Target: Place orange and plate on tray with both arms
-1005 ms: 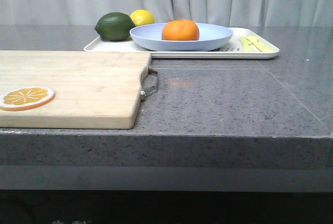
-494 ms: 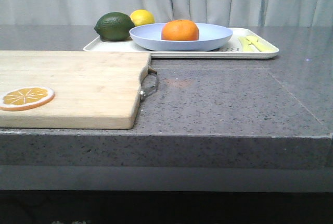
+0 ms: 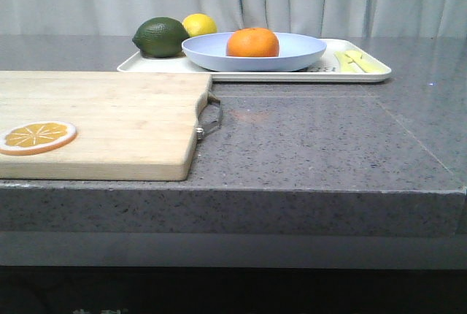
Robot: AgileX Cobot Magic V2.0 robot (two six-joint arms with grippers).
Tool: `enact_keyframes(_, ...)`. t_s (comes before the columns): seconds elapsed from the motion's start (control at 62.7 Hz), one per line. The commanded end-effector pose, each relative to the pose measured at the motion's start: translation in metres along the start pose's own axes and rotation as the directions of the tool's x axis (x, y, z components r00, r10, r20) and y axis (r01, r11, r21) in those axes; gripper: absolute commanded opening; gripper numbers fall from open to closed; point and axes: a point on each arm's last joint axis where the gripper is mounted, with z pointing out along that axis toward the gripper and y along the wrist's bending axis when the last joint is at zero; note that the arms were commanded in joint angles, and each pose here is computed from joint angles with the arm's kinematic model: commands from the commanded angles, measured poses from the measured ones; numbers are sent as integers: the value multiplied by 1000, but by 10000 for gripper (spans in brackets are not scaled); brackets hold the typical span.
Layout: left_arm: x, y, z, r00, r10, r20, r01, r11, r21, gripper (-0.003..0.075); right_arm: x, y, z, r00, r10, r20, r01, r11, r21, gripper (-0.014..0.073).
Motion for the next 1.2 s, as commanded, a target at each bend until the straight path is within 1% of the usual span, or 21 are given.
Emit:
enact_keyframes(0.0, -7, 1, -2, 995, -16, 99, 16, 1000, -8, -17, -10, -2, -3, 993, -9, 114, 6, 1000, 26, -68)
enact_keyframes(0.175, -7, 1, -2, 995, -16, 99, 16, 1000, -8, -17, -13, -3, -3, 989, -5, 145, 0, 999, 35, -68)
enact_keyframes(0.255, -7, 1, -2, 995, -16, 99, 16, 1000, -8, -17, -16, -4, -4, 984, 24, 179, -31, 999, 38, -68)
enact_keyframes(0.303, -7, 1, -2, 995, -16, 99, 16, 1000, -8, -17, -19, -4, -4, 976, 67, 208, -76, 997, 33, -68)
enact_keyframes(0.367, -7, 1, -2, 995, -16, 99, 16, 1000, -8, -17, -20, -4, -4, 970, 87, 226, -96, 995, 28, -68)
enact_keyframes(0.431, -7, 1, -2, 995, -16, 99, 16, 1000, -8, -17, -20, -4, -4, 967, 118, 224, -126, 992, 20, -68)
enact_keyframes(0.749, -7, 1, -2, 995, -16, 99, 16, 1000, -8, -17, -18, -4, -4, 974, 113, 198, -120, 993, 20, -68)
enact_keyframes(0.893, -7, 1, -2, 995, -16, 99, 16, 1000, -8, -17, -17, -4, -4, 972, 134, 193, -139, 990, 15, -68)
enact_keyframes(1.18, -7, 1, -2, 995, -16, 99, 16, 1000, -8, -17, -16, -4, -3, 975, 135, 176, -140, 990, 16, -68)
